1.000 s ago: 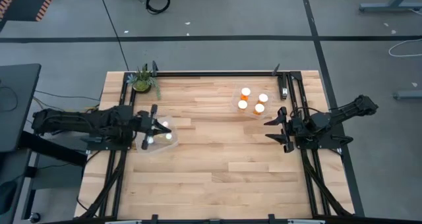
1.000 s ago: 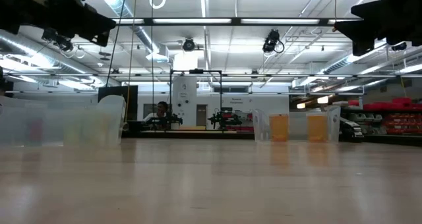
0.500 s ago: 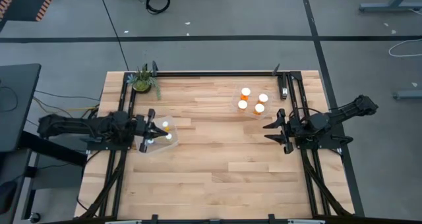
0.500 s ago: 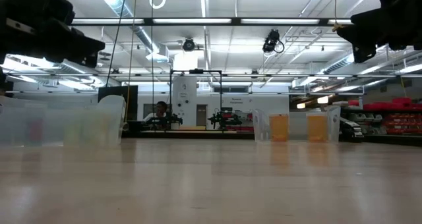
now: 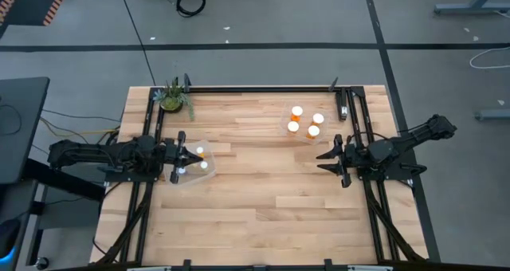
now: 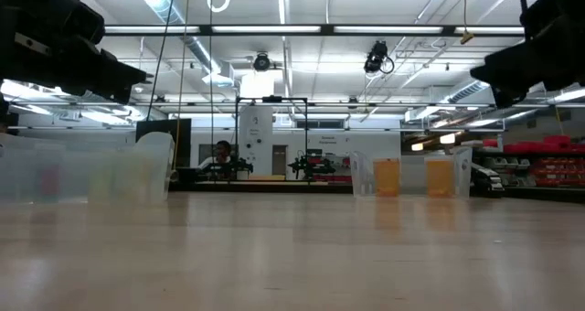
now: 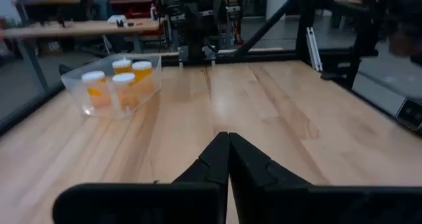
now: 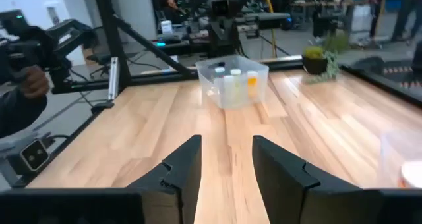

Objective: Pick and place medicine bottles into bin by pill shape (circle, oval)
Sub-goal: Return to Home Position

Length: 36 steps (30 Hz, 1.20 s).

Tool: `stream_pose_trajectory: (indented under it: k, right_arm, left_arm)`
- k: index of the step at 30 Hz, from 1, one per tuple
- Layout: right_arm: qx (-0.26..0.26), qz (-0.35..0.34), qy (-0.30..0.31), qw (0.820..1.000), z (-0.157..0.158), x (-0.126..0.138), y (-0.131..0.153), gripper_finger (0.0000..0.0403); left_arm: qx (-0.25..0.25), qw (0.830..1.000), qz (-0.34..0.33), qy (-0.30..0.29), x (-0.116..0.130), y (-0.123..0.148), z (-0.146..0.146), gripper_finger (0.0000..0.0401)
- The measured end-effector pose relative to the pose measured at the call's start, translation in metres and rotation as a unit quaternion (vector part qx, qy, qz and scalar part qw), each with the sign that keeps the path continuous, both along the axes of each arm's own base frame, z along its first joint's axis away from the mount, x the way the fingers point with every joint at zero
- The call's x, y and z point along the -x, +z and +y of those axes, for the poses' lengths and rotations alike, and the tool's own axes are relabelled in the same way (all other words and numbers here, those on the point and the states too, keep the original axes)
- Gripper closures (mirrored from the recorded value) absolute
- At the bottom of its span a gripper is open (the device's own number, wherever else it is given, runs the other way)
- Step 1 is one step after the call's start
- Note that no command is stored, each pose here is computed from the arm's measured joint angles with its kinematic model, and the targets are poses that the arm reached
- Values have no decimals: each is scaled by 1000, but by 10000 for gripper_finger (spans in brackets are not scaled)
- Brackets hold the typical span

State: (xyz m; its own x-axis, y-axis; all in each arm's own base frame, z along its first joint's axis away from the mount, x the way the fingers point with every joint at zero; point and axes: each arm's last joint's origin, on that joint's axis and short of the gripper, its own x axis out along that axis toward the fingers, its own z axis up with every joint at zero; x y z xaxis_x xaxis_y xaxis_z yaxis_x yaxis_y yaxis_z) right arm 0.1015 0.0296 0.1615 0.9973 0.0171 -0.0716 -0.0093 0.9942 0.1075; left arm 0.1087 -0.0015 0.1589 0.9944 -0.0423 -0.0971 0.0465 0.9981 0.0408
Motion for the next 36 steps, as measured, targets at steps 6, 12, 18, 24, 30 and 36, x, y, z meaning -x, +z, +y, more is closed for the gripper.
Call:
stream_pose_trajectory:
  k: [6, 12, 18, 24, 30, 36]
  right_arm:
    - [-17, 4, -9, 1000, 0, 0, -2, 267]
    - [-20, 11, -5, 1000, 0, 0, -3, 267]
    - [-20, 12, -3, 1000, 0, 0, -3, 268]
    - [-8, 12, -2, 1000, 0, 0, -3, 267]
    - [-8, 12, -1, 1000, 0, 0, -3, 268]
    - [-8, 12, -1, 1000, 0, 0, -3, 266]
  left_arm:
    - [30, 1000, 1, 3, 0, 0, 0, 377]
    - [-34, 999, -3, -2, 0, 0, 0, 387]
    - [-78, 997, -16, -6, 0, 2, 0, 386]
    - [-72, 997, -15, -5, 0, 2, 0, 371]
    - [-74, 997, -15, -6, 0, 2, 0, 368]
    - [-74, 997, -15, -6, 0, 2, 0, 377]
